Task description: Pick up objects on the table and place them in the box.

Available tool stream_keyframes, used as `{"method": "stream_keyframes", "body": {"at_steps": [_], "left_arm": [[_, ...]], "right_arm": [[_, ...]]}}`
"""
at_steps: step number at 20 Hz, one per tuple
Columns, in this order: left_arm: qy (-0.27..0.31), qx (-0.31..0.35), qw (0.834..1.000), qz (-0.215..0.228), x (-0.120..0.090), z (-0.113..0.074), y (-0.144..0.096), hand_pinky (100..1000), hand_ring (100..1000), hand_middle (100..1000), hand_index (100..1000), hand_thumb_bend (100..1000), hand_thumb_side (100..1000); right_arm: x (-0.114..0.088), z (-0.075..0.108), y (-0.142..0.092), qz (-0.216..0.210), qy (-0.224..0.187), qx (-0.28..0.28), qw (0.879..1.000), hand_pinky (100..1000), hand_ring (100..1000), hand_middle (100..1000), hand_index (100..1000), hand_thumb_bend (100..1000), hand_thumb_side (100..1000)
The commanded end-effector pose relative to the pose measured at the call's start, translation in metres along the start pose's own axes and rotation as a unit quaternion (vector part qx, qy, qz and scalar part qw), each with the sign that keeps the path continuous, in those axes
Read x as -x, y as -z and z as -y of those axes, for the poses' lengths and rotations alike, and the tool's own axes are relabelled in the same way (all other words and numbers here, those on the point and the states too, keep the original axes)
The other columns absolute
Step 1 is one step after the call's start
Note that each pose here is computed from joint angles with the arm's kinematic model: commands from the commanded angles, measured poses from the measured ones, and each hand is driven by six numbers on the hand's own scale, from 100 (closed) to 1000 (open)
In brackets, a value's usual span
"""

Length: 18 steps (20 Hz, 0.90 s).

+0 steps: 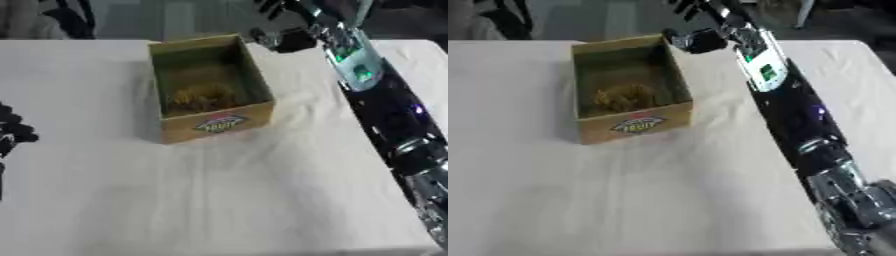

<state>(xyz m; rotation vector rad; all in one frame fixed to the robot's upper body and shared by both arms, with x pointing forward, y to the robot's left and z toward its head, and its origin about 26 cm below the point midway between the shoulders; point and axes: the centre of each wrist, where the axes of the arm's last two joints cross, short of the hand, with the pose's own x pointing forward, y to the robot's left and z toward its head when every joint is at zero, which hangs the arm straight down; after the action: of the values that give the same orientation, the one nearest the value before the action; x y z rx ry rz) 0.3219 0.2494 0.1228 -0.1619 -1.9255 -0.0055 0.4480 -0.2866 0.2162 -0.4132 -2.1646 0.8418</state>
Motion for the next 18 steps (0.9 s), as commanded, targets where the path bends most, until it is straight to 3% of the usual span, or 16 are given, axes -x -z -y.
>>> {"method": "stream_keyframes", "body": {"at_steps": [1,7,18], "left_arm": [[0.011,-0.004,1.000,0.013,-0.008,-0.006,0.003,546,516,500,602,390,460],[0.013,-0.009,1.000,0.014,-0.008,-0.008,0.003,546,515,500,602,389,470],[0.013,-0.009,1.000,0.012,-0.007,-0.007,0.002,542,514,500,601,361,482]], "right_arm": [[-0.017,0.026,-0.008,0.023,0.047,0.074,0.996,598,680,694,779,273,100],[-0.017,0.033,-0.042,0.009,0.117,0.133,0.984,591,676,689,775,231,100],[-0.016,0.023,-0.071,-0.012,0.151,0.179,0.972,583,687,686,765,204,107]]}}
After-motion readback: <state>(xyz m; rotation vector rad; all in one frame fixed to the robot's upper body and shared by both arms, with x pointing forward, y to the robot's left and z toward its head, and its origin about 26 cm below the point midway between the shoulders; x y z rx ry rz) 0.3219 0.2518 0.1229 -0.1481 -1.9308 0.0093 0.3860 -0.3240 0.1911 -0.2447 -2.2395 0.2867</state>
